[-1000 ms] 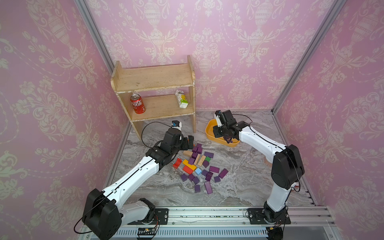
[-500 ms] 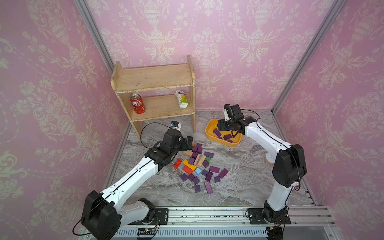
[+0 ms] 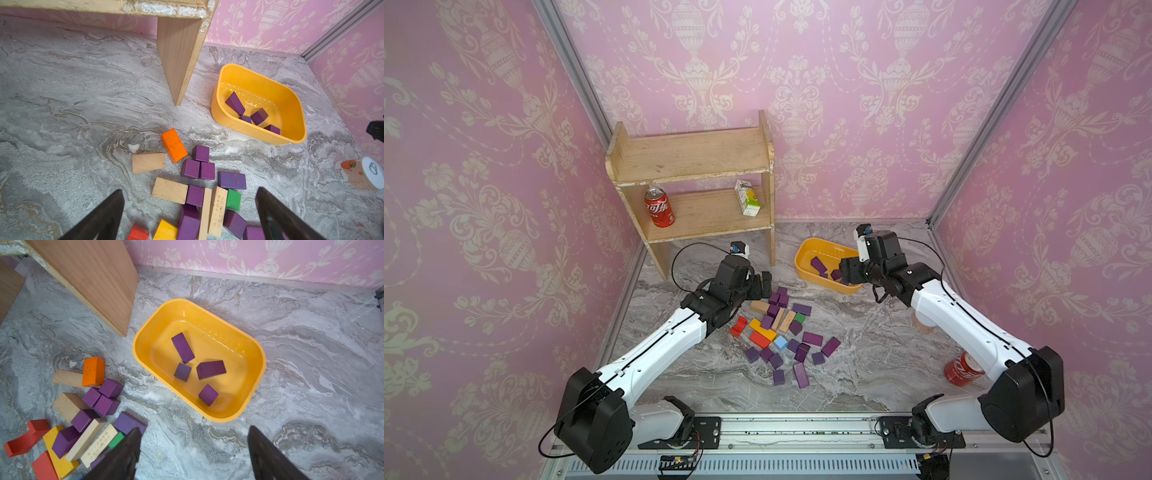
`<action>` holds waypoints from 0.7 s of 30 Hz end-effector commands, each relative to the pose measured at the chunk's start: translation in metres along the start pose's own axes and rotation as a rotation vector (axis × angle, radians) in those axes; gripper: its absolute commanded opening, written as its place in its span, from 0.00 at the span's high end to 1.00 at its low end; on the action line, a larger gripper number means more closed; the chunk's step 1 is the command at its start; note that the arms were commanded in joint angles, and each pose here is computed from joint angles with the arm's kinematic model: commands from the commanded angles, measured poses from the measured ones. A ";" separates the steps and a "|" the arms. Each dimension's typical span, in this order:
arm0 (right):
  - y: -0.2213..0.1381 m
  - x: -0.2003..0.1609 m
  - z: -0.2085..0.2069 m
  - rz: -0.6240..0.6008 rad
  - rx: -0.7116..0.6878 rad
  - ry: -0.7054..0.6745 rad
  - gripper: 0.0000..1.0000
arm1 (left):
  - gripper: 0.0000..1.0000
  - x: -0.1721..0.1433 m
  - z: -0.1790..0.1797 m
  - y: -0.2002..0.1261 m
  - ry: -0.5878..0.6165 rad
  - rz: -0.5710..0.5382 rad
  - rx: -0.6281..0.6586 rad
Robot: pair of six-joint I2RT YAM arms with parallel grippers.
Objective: Pick purple bricks into the storage bin
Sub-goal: Place the building block in the storage box, then pick up the building block from the center of the board.
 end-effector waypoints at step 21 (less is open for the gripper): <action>-0.054 -0.096 0.008 -0.066 0.229 0.035 0.16 | 0.01 -0.033 0.025 -0.016 0.045 0.046 0.007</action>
Point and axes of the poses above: each gripper's point midway between its finger pads, its own y axis out along the fingers, its own z axis along the line the jaws close on, x = y × z, the point moved 10 cm from there along -y, back along the fingers, and after that the axes turned 9 degrees about -y, right-handed, at the moved point
